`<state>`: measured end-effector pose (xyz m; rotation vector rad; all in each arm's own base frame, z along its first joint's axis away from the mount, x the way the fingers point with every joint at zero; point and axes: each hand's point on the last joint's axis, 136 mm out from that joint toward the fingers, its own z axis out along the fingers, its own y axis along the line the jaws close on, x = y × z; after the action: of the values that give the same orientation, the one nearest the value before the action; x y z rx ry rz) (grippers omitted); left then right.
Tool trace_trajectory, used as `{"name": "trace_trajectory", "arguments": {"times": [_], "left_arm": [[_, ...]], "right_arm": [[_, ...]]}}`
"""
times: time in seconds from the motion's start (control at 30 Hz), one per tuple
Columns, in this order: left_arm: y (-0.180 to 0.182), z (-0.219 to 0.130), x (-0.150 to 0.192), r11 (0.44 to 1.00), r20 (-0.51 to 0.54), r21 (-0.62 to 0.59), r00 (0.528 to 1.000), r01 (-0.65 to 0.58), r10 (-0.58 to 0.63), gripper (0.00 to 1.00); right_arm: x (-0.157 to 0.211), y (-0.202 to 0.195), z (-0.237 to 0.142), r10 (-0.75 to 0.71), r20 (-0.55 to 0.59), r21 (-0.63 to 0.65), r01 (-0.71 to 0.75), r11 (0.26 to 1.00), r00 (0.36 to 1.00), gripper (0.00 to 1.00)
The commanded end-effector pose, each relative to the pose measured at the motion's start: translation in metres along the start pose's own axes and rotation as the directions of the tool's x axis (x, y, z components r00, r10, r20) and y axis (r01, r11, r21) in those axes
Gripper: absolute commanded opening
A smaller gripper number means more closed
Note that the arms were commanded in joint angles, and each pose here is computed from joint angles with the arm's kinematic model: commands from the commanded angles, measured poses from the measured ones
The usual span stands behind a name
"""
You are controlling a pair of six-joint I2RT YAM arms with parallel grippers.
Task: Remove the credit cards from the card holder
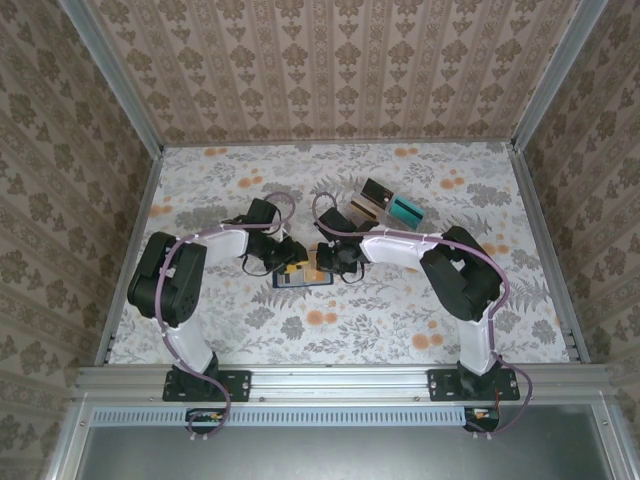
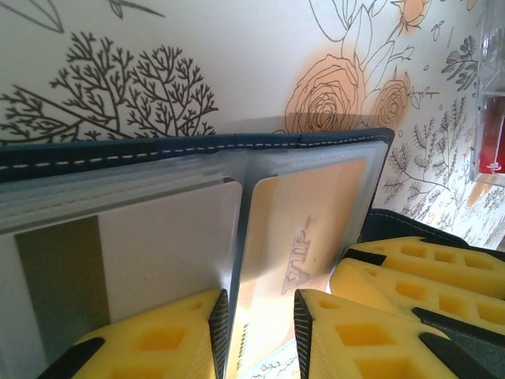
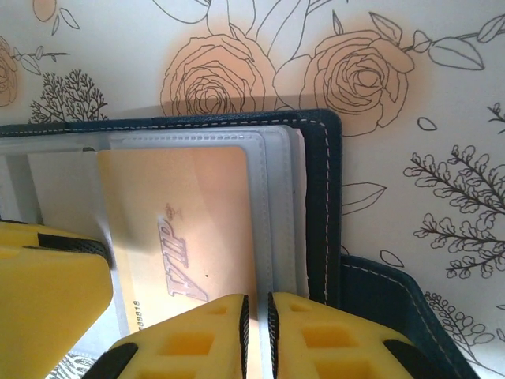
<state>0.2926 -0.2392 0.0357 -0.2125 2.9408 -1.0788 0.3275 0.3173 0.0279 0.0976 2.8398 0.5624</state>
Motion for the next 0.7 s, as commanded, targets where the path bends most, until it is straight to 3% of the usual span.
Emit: {"name": "trace_trajectory", "arguments": {"times": [0.0,0.13,0.67], "left_arm": [[0.006,0.002,0.001,0.999,-0.005,-0.041,1.0,-0.029,0.029,0.32],[0.018,0.001,0.004,0.996,-0.006,-0.085,0.999,-0.038,0.038,0.32],[0.0,0.0,0.004,0.997,-0.038,0.059,0.998,-0.053,0.055,0.32]], "right_arm": [[0.01,-0.011,0.01,0.028,-0.053,0.031,-0.027,0.999,0.998,0.19],[0.013,-0.013,0.013,0.04,-0.065,0.023,-0.039,0.999,0.997,0.19],[0.019,-0.009,0.023,0.046,-0.115,-0.013,-0.048,0.999,0.992,0.19]]}}
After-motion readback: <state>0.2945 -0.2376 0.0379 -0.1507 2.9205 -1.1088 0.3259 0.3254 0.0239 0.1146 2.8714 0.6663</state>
